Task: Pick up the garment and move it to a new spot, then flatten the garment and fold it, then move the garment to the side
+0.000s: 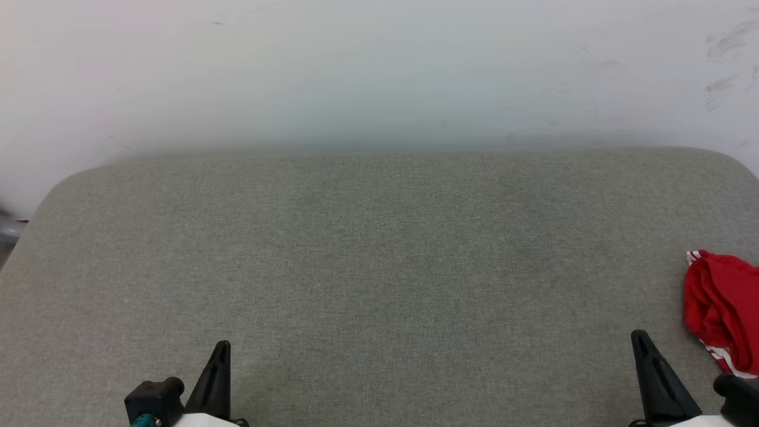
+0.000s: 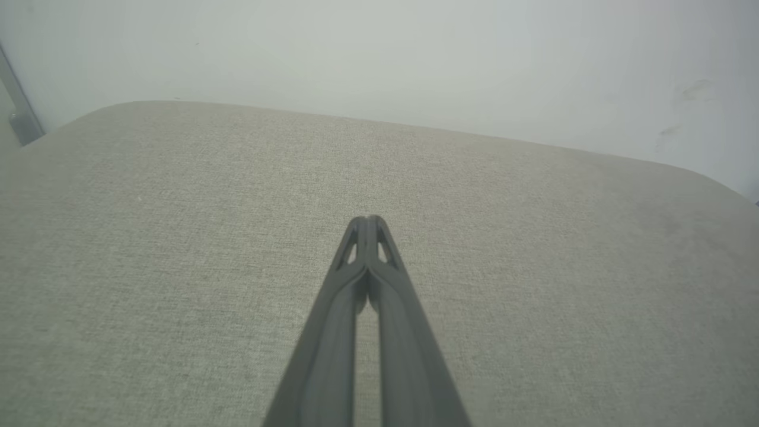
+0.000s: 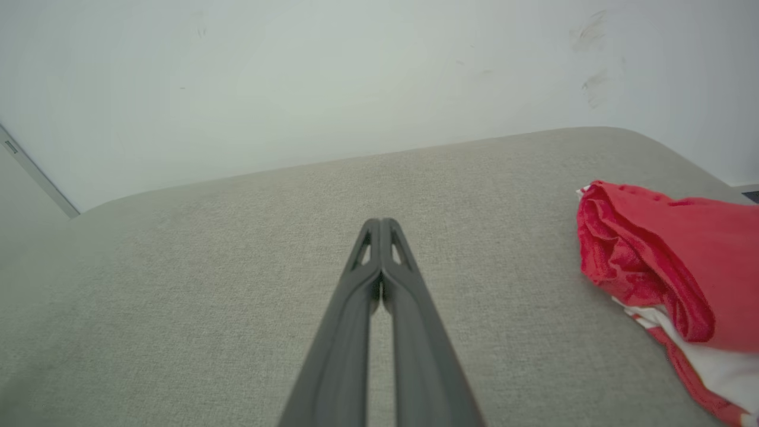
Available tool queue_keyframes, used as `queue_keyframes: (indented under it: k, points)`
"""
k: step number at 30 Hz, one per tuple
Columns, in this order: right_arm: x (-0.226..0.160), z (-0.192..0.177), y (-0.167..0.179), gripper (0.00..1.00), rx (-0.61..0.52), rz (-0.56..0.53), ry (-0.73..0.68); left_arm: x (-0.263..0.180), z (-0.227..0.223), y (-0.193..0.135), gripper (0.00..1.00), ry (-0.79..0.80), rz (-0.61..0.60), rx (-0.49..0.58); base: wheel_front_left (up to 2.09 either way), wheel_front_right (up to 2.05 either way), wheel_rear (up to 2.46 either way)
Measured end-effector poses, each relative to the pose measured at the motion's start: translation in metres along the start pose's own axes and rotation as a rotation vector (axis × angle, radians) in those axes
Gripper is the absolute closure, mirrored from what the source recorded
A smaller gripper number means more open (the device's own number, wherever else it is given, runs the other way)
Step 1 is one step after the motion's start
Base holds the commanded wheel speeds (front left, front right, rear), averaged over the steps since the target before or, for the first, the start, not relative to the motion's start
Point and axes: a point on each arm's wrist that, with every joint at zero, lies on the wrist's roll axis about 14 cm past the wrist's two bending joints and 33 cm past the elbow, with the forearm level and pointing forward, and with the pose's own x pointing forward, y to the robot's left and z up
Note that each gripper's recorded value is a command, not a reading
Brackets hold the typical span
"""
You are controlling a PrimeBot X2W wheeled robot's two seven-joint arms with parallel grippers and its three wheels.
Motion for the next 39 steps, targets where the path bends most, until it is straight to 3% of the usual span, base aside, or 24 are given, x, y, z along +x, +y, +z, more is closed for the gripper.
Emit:
queue_keyframes:
  k: [17,39]
  points:
    - [0.014,-0.004,0.001,1.0,0.317,0.008,-0.004,0.008,0.003,0.009,1.0,0.007,0.061,-0.311,0.0,0.0,0.0]
    - [0.029,-0.006,-0.001,1.0,0.636,0.008,-0.008,0.019,0.009,0.015,1.0,0.005,0.089,-0.636,0.0,0.0,0.0]
